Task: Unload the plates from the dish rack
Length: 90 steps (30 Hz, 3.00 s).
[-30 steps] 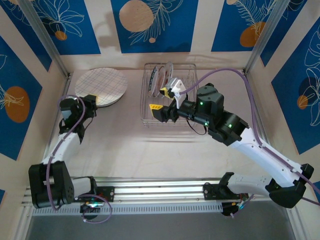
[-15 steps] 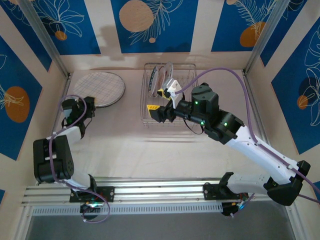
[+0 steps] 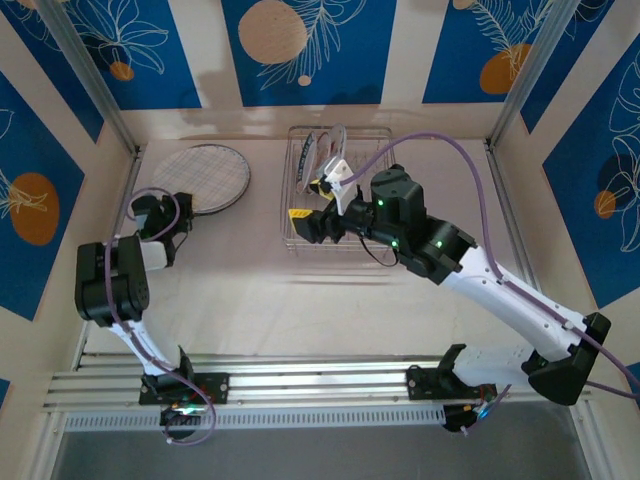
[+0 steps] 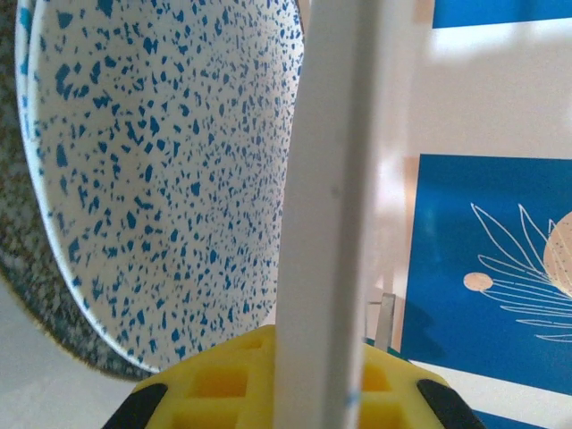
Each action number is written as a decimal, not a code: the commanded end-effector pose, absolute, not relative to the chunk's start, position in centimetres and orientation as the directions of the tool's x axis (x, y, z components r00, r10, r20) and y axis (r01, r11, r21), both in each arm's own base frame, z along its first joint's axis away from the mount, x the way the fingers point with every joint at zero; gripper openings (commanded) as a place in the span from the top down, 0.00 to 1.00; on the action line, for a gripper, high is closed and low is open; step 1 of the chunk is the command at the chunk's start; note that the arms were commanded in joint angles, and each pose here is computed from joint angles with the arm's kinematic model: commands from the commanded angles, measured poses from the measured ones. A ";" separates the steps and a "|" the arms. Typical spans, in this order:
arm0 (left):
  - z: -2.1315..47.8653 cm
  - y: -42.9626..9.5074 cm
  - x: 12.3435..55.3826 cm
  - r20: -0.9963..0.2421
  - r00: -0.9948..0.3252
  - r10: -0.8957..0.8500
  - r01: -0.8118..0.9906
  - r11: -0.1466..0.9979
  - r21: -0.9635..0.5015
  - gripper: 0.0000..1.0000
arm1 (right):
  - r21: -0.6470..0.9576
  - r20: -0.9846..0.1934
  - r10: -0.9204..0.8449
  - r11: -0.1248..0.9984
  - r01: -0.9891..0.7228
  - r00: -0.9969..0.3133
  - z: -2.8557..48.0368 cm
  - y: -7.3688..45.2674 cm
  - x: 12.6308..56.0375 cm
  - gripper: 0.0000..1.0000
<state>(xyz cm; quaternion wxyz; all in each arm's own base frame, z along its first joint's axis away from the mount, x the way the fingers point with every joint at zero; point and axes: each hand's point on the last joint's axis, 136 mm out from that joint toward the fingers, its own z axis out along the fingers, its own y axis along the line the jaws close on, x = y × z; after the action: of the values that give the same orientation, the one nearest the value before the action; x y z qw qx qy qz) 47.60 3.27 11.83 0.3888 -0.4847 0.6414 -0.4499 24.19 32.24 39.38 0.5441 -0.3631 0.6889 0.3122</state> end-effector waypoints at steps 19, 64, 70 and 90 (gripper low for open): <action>13.2 4.8 52.7 -0.131 -0.248 -0.960 -0.165 0.175 -0.971 1.00 | 0.043 -0.986 -0.111 0.564 -0.824 -0.127 41.2 32.6 25.3 0.27; 10.5 4.3 53.2 -0.078 -0.318 -0.945 -0.311 0.182 -0.933 0.80 | 0.081 -0.982 -0.095 0.571 -0.817 -0.163 41.0 32.5 25.7 0.26; 10.5 4.2 52.9 -0.069 -0.334 -0.940 -0.358 0.194 -0.913 0.68 | 0.087 -0.981 -0.093 0.572 -0.815 -0.170 41.0 32.5 25.6 0.26; 10.1 4.4 51.8 -0.028 -0.373 -0.927 -0.504 0.227 -0.833 0.62 | 0.104 -0.979 -0.082 0.582 -0.806 -0.186 40.8 32.1 25.3 0.26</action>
<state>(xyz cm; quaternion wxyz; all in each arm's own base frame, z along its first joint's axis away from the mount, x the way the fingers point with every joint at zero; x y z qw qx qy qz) 51.80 3.55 8.32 0.2694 -0.4973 0.7282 -0.3871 25.72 32.81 38.81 0.5338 -0.3329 0.7082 0.3205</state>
